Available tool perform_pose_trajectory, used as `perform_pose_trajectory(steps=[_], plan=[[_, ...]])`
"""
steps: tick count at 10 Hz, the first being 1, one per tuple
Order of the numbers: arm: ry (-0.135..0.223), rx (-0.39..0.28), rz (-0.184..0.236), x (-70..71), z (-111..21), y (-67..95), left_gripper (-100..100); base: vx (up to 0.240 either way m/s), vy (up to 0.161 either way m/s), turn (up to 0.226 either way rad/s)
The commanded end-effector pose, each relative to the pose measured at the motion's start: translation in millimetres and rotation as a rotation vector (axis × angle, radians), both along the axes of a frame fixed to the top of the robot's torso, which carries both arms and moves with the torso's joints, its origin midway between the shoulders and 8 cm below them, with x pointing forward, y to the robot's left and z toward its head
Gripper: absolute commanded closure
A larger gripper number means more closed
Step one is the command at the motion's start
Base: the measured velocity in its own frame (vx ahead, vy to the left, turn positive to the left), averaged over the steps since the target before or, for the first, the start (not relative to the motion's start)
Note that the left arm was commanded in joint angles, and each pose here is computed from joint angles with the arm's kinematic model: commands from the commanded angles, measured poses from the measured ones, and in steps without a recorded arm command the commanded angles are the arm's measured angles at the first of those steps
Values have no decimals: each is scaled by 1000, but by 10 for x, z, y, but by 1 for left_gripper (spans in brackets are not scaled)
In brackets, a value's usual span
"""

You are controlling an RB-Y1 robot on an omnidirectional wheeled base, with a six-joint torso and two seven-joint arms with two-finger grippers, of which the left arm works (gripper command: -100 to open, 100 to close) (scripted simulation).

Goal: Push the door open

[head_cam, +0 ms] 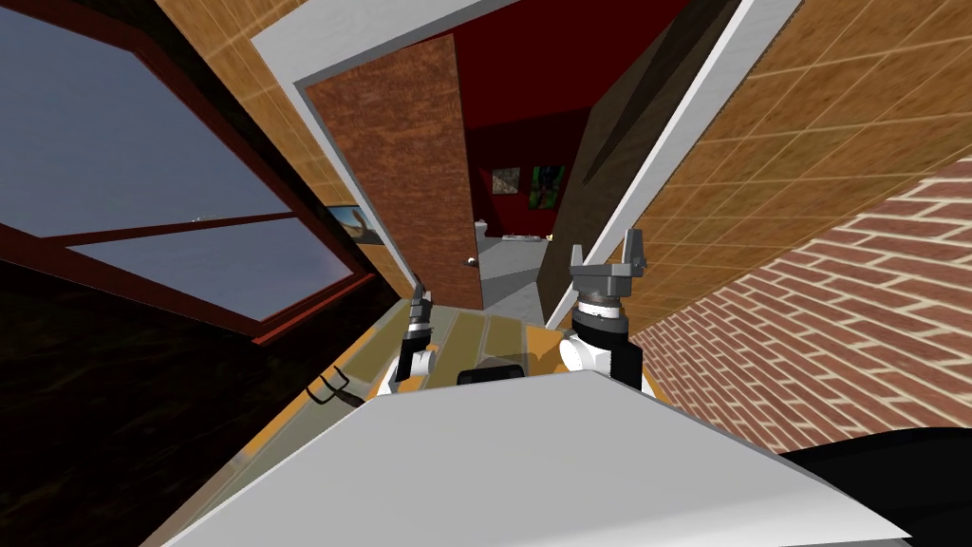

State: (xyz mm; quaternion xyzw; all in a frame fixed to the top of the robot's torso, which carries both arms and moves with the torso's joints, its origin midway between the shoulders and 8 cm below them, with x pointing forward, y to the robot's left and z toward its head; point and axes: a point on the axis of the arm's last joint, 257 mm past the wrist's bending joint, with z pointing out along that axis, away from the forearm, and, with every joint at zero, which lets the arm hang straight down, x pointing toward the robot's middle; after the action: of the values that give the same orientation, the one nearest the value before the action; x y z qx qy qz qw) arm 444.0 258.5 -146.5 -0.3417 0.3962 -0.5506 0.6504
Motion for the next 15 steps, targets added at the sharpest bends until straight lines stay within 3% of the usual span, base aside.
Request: perform_pose_trajectory(steps=[1, 3, 6, 11, 15], plan=[[21, -5, -8, 59, -123, -26, -100, 54, 20, -29], [36, -10, -16, 99, -218, -48, -100, 67, 33, -44], [83, -23, -36, 207, -495, -113, -100, 65, 25, -56], [137, -40, -64, 329, -808, -211, -100, 83, 34, -43], [200, -57, -88, 419, -1151, -311, -100, 94, 39, -56]])
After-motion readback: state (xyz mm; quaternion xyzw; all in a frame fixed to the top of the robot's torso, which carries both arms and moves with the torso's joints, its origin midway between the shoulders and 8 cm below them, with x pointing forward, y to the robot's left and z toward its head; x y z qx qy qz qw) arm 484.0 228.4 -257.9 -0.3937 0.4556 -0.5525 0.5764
